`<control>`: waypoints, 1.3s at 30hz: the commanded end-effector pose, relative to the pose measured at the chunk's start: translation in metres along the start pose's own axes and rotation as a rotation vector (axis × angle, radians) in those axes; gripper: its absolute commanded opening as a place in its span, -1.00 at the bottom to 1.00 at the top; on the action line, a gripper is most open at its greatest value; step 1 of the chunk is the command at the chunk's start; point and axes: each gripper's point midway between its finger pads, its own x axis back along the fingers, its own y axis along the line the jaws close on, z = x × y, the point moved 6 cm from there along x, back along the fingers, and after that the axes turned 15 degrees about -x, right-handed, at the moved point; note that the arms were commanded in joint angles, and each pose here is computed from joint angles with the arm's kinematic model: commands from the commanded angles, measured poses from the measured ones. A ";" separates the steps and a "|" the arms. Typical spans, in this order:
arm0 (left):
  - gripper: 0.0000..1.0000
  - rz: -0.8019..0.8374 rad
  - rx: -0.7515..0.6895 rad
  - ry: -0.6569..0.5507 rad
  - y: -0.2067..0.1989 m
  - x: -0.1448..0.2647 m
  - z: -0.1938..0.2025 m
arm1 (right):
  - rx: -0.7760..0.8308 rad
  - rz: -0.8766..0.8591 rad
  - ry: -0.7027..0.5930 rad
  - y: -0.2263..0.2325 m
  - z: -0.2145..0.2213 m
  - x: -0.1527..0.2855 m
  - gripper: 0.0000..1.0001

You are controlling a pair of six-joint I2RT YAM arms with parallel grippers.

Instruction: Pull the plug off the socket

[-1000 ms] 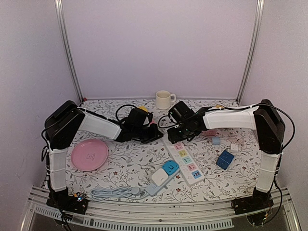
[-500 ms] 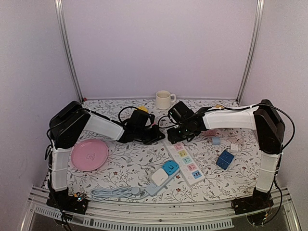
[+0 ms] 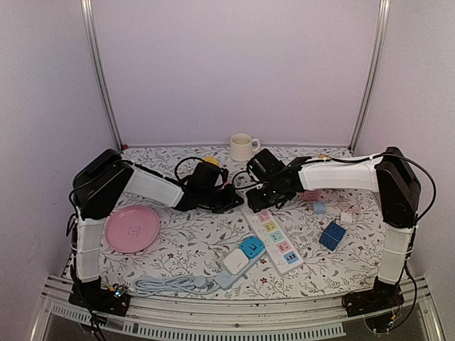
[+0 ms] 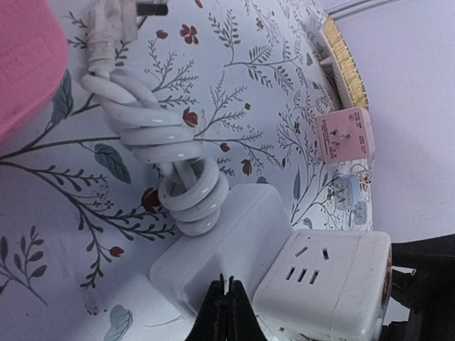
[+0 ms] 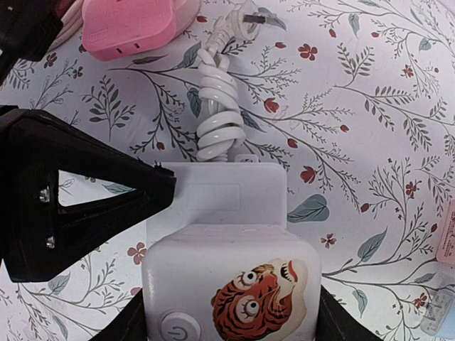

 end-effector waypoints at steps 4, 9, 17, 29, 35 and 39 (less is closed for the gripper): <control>-1.00 -0.148 0.009 0.131 0.035 -0.009 0.036 | 0.042 -0.047 -0.107 0.024 -0.019 0.025 -0.85; -1.00 -0.107 -0.014 0.130 0.022 -0.010 0.031 | 0.032 -0.073 -0.073 0.024 -0.006 0.017 -0.88; -1.00 -0.053 -0.038 0.162 -0.005 -0.020 0.038 | -0.009 -0.099 -0.056 0.023 0.005 0.012 -0.89; -1.00 -0.160 0.021 0.224 0.030 -0.024 0.068 | 0.018 -0.128 -0.130 0.024 -0.009 0.035 -0.89; -1.00 -0.180 0.026 0.241 0.038 -0.023 0.076 | 0.044 -0.154 -0.146 0.026 -0.009 0.039 -0.89; -1.00 -0.189 0.026 0.246 0.041 -0.023 0.079 | 0.052 -0.148 -0.163 0.025 -0.011 0.043 -0.89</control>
